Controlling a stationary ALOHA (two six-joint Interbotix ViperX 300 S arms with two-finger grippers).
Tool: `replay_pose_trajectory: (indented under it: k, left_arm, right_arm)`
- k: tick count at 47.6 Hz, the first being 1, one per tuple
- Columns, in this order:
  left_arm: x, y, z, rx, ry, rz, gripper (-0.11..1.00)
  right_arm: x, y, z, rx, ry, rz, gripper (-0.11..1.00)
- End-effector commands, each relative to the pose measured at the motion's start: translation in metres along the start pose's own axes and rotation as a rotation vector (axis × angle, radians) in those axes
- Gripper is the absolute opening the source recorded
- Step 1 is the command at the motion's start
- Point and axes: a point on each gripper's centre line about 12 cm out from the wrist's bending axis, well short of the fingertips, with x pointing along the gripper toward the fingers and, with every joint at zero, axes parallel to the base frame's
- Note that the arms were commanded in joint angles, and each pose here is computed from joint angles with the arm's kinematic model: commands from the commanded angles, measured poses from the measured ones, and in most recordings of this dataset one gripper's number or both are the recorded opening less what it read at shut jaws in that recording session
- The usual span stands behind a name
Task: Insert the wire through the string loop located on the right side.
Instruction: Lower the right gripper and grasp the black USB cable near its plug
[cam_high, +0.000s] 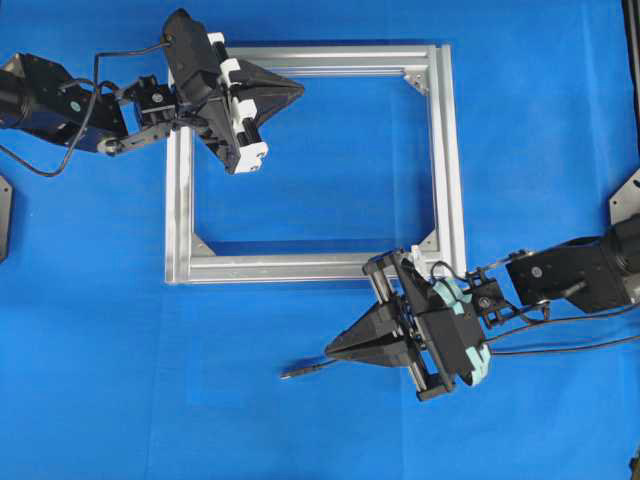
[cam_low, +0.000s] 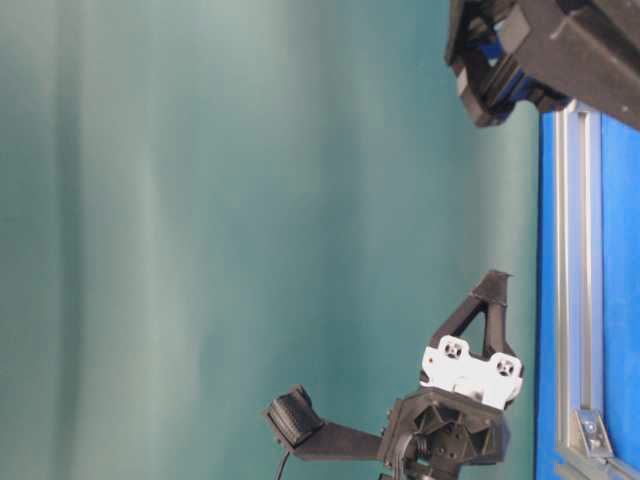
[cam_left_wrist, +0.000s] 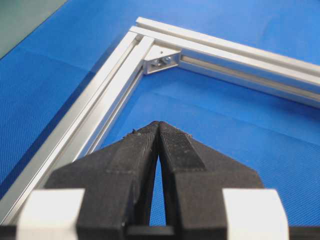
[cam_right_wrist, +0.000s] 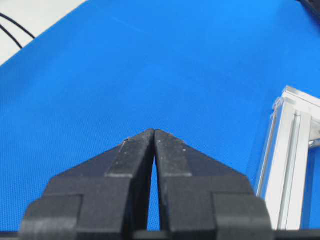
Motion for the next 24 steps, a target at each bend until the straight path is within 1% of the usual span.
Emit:
replay_pose_trajectory:
  k: [1, 7, 24]
  left_arm:
    - [-0.0021, -0.0037, 0.0162, 0.014, -0.038, -0.017, 0.00]
    - [-0.0034, -0.0034, 0.0139, 0.015, -0.027, -0.017, 0.00]
    - [-0.0031, -0.0036, 0.0144, 0.016, -0.029, -0.018, 0.00]
  right_arm:
    - [-0.0015, 0.0031, 0.0215, -0.002, -0.062, 0.007, 0.00]
    - [-0.0026, 0.0034, 0.0203, -0.001, -0.025, 0.007, -0.06]
    - [-0.0035, 0.0072, 0.0165, 0.062, 0.004, 0.017, -0.06]
